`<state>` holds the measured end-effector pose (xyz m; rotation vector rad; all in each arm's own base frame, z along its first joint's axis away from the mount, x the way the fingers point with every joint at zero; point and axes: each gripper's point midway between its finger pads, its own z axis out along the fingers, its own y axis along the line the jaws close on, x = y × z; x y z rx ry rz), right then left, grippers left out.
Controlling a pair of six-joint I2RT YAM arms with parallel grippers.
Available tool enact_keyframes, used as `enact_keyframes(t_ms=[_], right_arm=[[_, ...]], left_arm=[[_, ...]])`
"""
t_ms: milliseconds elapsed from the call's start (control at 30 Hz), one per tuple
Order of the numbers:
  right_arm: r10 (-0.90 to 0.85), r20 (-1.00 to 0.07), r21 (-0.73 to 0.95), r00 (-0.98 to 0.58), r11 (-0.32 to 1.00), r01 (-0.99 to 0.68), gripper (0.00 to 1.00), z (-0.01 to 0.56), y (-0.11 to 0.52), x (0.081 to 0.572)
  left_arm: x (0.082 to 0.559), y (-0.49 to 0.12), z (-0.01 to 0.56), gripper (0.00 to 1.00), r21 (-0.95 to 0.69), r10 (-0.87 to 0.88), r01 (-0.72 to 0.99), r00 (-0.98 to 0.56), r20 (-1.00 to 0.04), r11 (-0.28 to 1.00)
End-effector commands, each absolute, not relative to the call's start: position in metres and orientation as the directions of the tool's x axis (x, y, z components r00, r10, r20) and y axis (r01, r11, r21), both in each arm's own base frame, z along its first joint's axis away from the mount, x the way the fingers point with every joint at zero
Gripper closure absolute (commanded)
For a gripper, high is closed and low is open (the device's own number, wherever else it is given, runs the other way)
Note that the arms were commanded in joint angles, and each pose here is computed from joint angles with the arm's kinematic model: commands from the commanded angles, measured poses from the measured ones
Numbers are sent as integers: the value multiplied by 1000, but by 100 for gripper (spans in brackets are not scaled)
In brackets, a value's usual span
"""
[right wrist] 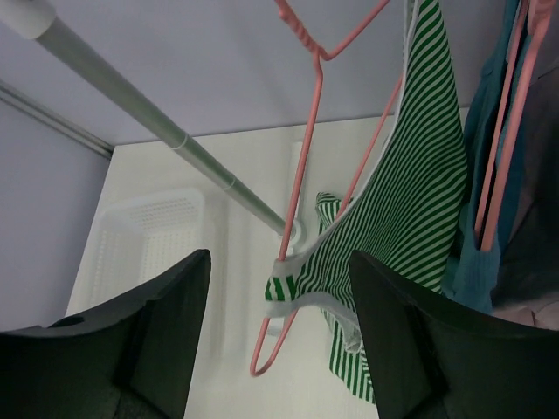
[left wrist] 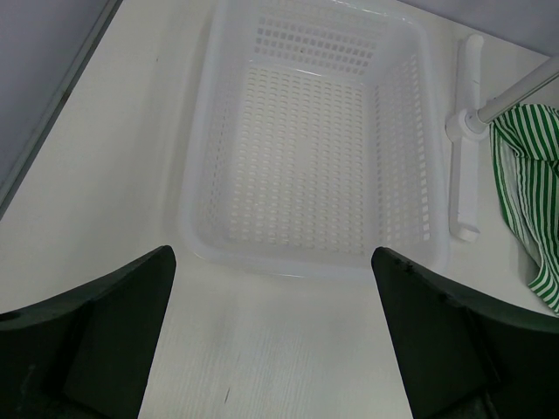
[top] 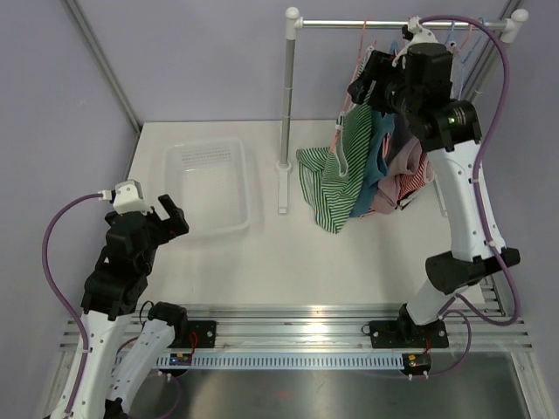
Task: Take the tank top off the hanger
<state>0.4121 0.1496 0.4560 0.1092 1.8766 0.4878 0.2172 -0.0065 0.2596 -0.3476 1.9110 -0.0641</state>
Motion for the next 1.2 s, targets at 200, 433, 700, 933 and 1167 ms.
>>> enact_keyframes(t_ms=[200, 433, 700, 933, 1167], right_arm=[[178, -919, 175, -351, 984, 40, 36, 425, 139, 472], [128, -929, 88, -347, 988, 130, 62, 413, 124, 483], [105, -935, 63, -339, 989, 132, 85, 415, 121, 480], [109, -951, 83, -289, 991, 101, 100, 439, 120, 472], [127, -972, 123, -195, 992, 32, 100, 479, 124, 461]], left_arm=[[225, -12, 269, 1, -225, -267, -172, -284, -921, 959], [226, -14, 269, 1, -226, -264, -159, -291, -920, 961], [226, -16, 268, 1, -226, -261, -149, -296, -919, 963], [225, -16, 268, 1, -227, -262, -148, -293, -919, 963], [227, -18, 268, 1, -226, -258, -138, -303, -917, 964]])
